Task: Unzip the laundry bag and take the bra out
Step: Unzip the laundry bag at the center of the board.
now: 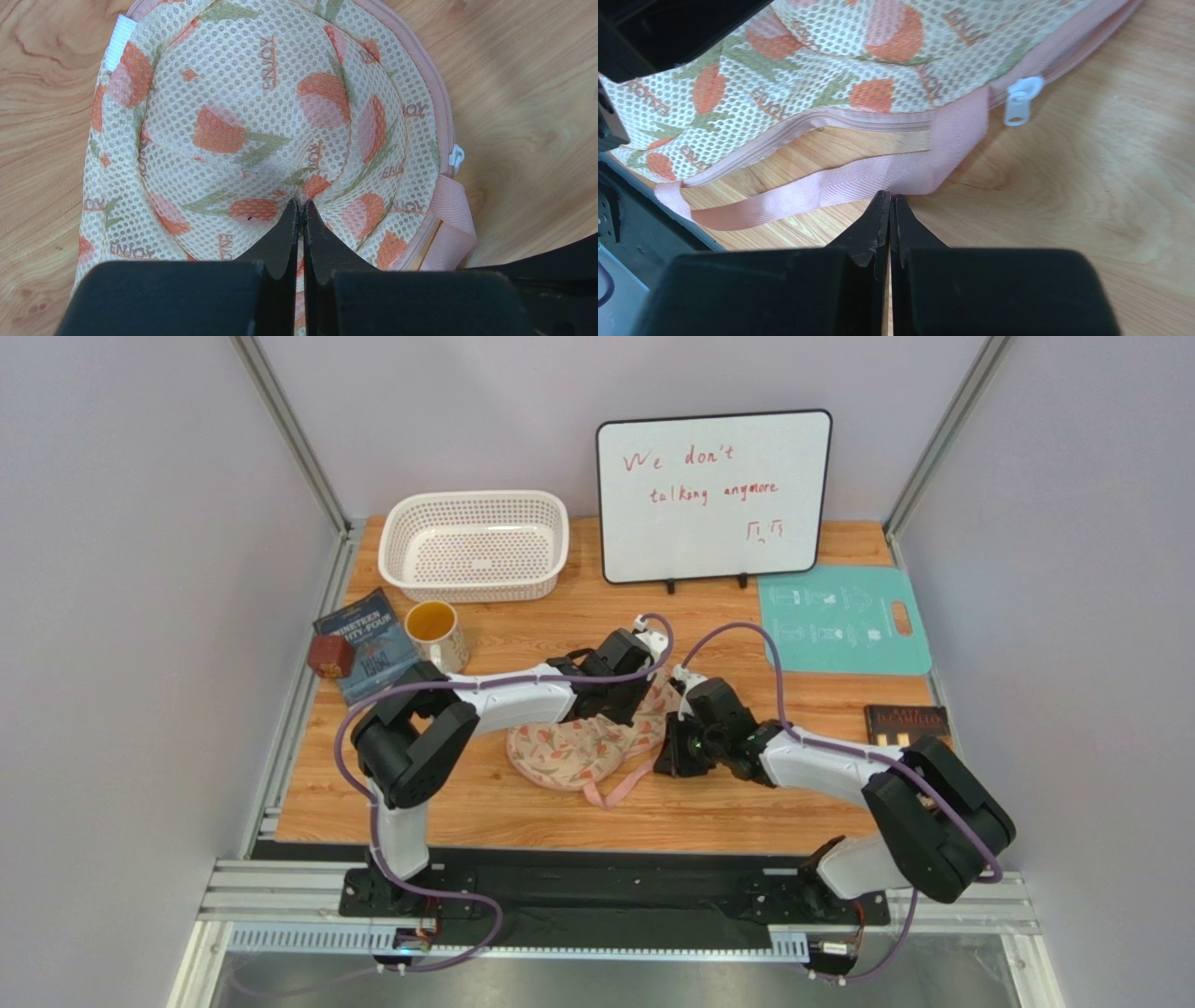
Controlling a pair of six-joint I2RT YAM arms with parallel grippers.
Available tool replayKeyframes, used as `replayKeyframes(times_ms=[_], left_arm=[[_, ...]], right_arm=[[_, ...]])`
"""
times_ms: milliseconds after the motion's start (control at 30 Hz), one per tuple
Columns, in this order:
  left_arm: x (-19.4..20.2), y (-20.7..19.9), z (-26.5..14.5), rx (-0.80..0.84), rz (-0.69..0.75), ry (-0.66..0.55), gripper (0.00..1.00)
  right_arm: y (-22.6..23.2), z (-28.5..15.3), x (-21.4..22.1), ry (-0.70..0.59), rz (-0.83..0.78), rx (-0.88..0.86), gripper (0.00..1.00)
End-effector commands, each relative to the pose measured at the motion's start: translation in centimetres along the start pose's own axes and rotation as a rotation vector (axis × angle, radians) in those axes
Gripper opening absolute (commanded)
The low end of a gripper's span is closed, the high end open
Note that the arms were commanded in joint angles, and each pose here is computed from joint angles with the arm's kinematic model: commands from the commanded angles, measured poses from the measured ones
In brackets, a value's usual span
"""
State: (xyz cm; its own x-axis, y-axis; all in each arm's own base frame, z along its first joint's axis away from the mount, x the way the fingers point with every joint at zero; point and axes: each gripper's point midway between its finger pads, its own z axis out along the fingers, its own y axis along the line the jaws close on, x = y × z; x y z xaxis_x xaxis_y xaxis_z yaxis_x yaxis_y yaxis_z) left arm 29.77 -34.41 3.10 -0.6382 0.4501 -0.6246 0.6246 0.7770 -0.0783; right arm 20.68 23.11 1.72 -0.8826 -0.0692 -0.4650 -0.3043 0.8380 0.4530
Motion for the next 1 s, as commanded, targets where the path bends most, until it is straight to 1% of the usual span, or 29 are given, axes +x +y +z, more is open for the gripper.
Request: replayKeyframes(times_ms=[0,33,67,133,233,267,300,333,367,400,433,467,533,567,600,633,667,700,733,767,800,833,867,900,933,967], left_arm=[[7.7,0.8,1.3,-0.021,-0.034,0.23,0.0],[7.9,0.9,1.2,-0.026,-0.03,0.235,0.0],[7.8,1.2,1.0,-0.041,-0.03,0.231,0.0],[8.5,1.7,0.7,-0.07,-0.039,0.244,0.0],[9.3,2.1,-0.2,-0.103,-0.106,0.237,0.0],[8.9,2.1,-0.9,-0.103,-0.13,0.215,0.0],[9.7,2.1,-1.3,-0.113,-0.183,0.22,0.0],[9.6,2.0,-1.6,-0.112,-0.202,0.204,0.0],[8.6,1.6,-2.4,-0.092,-0.229,0.17,0.0],[8.5,1.3,-2.8,-0.081,-0.251,0.159,0.0],[7.8,1.1,-3.3,-0.07,-0.253,0.137,0.0],[6.3,0.7,-4.4,-0.049,-0.249,0.09,0.12],[4.3,0.4,-5.9,-0.035,-0.221,0.043,0.29],[2.9,0.1,-7.0,-0.02,-0.209,0.003,0.49],[1.6,0.0,-7.8,-0.013,-0.199,-0.03,0.56],[1.1,0.1,-8.5,-0.015,-0.177,-0.036,0.62],[0.3,0.2,-9.4,-0.015,-0.163,-0.059,0.7],[-0.9,0.0,-10.0,-0.006,-0.146,-0.08,0.73],[-1.2,-0.1,-10.5,0.004,-0.099,-0.085,0.76],[-1.6,-0.4,-10.6,0.026,-0.074,-0.091,0.82],[-2.2,-0.6,-10.7,0.038,-0.047,-0.107,0.84],[-2.4,-0.6,-10.2,0.042,-0.013,-0.106,0.89],[-3.0,-0.7,-10.1,0.055,0.046,-0.111,0.91],[-3.1,-0.7,-9.6,0.055,0.073,-0.102,0.98],[-2.0,-0.6,-8.3,0.055,0.092,-0.044,1.0],[-2.8,-0.6,-8.0,0.056,0.11,-0.039,1.0]], right_arm=[[0.0,0.0,0.3,-0.012,0.022,0.007,0.0],[-0.3,-0.5,0.5,-0.001,0.021,0.033,0.0],[-0.4,-0.9,-0.7,-0.026,-0.001,0.066,0.0],[-1.1,-2.0,-1.3,-0.02,-0.001,0.127,0.0],[-1.6,-3.6,-3.8,-0.081,0.03,0.161,0.0],[-1.7,-4.0,-4.4,-0.1,0.052,0.167,0.0],[-2.1,-4.5,-5.4,-0.129,0.073,0.179,0.0],[-2.4,-5.0,-5.6,-0.137,0.085,0.195,0.02],[-2.8,-5.3,-6.1,-0.153,0.092,0.214,0.06],[-3.0,-5.5,-6.6,-0.162,0.102,0.219,0.11],[-3.0,-5.7,-6.9,-0.168,0.104,0.219,0.17],[-3.2,-5.7,-7.0,-0.167,0.106,0.222,0.25],[-3.5,-5.6,-7.4,-0.168,0.102,0.228,0.32],[-3.7,-5.5,-7.3,-0.163,0.1,0.229,0.35],[-3.9,-5.2,-7.2,-0.154,0.095,0.233,0.37],[-3.8,-5.0,-7.4,-0.16,0.082,0.223,0.38],[-3.2,-4.6,-7.1,-0.141,0.067,0.179,0.41],[-2.8,-4.3,-6.9,-0.133,0.057,0.15,0.43],[-2.6,-3.8,-6.6,-0.138,0.046,0.123,0.45],[-2.0,-3.6,-6.3,-0.128,0.036,0.078,0.48],[-1.8,-3.4,-6.1,-0.128,0.029,0.055,0.5],[-1.3,-3.2,-6.4,-0.147,0.008,0.019,0.52],[-0.8,-2.9,-5.7,-0.127,0.003,-0.024,0.54],[-0.8,-2.6,-5.4,-0.117,0.005,-0.035,0.55],[-0.4,-2.4,-5.6,-0.127,0.0,-0.058,0.57],[-0.4,-2.1,-5.6,-0.126,-0.001,-0.063,0.57]])
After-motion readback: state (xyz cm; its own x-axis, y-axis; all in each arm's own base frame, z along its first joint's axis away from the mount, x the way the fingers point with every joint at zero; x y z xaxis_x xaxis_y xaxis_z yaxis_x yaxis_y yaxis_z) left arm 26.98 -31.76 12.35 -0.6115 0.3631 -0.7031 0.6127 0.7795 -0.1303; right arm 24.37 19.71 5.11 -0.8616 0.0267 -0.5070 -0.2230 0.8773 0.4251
